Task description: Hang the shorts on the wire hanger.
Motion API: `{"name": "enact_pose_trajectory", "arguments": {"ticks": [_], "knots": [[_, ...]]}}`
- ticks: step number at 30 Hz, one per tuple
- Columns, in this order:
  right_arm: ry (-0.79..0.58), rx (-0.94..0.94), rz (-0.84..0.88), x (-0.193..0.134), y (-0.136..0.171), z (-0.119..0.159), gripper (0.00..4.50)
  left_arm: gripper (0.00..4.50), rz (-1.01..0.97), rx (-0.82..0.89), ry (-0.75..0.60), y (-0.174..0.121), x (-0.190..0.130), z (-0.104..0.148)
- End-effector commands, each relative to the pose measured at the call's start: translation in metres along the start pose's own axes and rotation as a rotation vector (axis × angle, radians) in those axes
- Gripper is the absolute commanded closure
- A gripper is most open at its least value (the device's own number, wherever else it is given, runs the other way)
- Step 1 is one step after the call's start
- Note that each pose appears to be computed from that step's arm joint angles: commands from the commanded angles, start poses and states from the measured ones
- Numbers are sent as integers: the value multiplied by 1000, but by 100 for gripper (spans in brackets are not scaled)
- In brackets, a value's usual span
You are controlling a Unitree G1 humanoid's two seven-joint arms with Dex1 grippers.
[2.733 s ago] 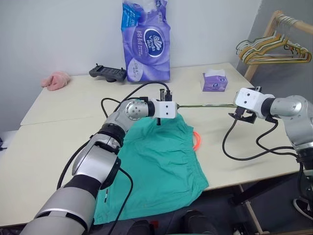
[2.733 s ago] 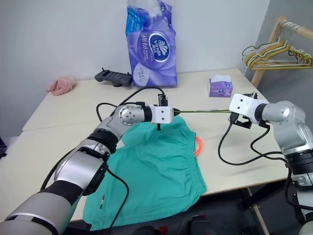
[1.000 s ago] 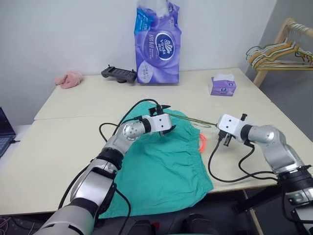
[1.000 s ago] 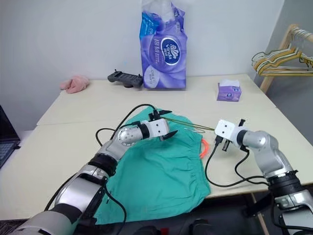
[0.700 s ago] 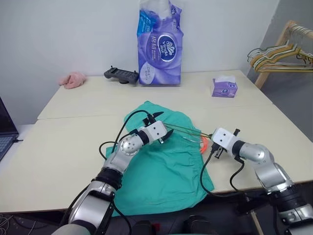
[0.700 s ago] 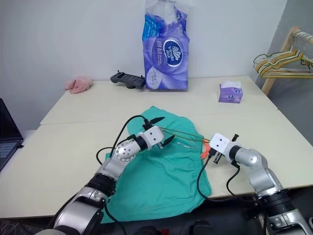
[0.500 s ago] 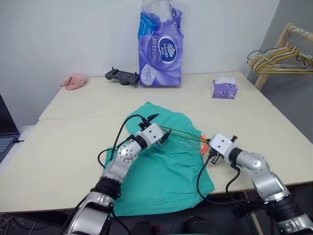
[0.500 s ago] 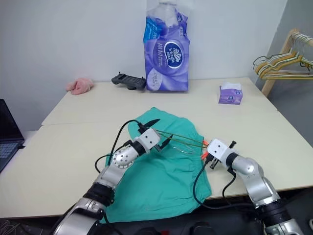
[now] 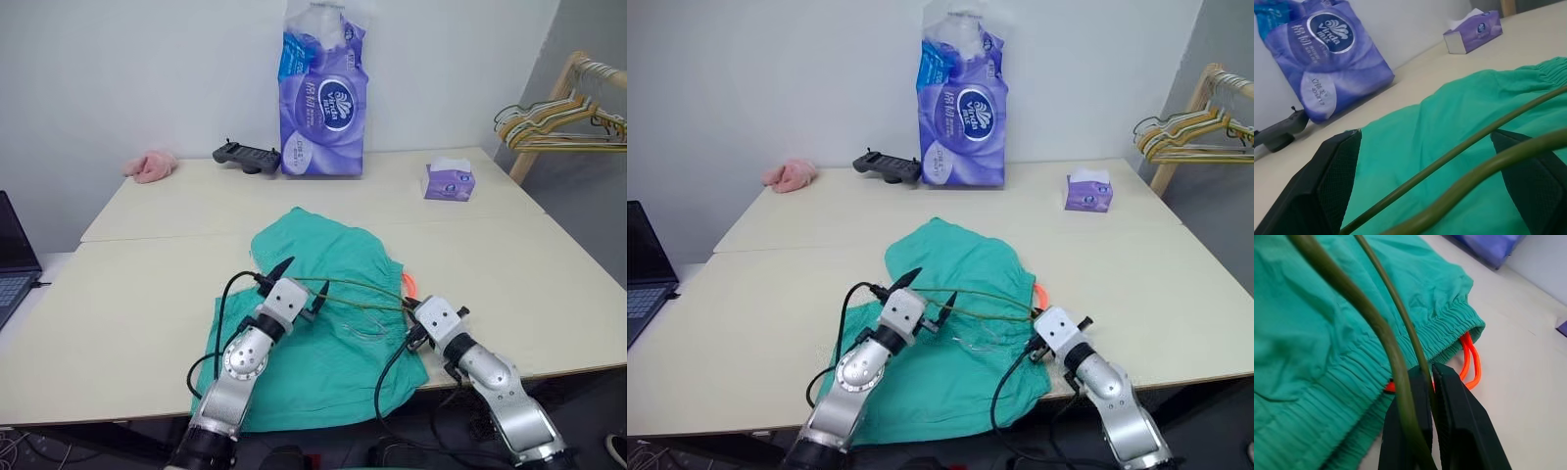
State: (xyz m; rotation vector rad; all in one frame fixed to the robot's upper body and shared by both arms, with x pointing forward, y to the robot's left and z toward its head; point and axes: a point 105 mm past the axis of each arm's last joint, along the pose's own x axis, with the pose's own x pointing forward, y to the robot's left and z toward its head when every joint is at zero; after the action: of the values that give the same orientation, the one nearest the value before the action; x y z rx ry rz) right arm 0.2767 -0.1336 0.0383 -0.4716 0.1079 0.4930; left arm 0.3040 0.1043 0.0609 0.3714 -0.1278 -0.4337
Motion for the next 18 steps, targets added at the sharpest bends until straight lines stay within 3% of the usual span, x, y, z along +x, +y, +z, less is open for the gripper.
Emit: {"name": "enact_pose_trajectory", "arguments": {"ticks": [1, 7, 12, 18], "knots": [[363, -515, -65, -31, -202, 24, 450, 4, 191, 207, -369, 141, 83, 144], [313, -480, -87, -28, -186, 28, 450, 4, 277, -9, -256, 140, 67, 107], [210, -395, -90, -18, -140, 35, 450, 4, 298, -163, -139, 108, 45, 69], [180, -325, -57, -12, -104, 31, 450, 4, 363, -263, -45, 97, 35, 45]]}}
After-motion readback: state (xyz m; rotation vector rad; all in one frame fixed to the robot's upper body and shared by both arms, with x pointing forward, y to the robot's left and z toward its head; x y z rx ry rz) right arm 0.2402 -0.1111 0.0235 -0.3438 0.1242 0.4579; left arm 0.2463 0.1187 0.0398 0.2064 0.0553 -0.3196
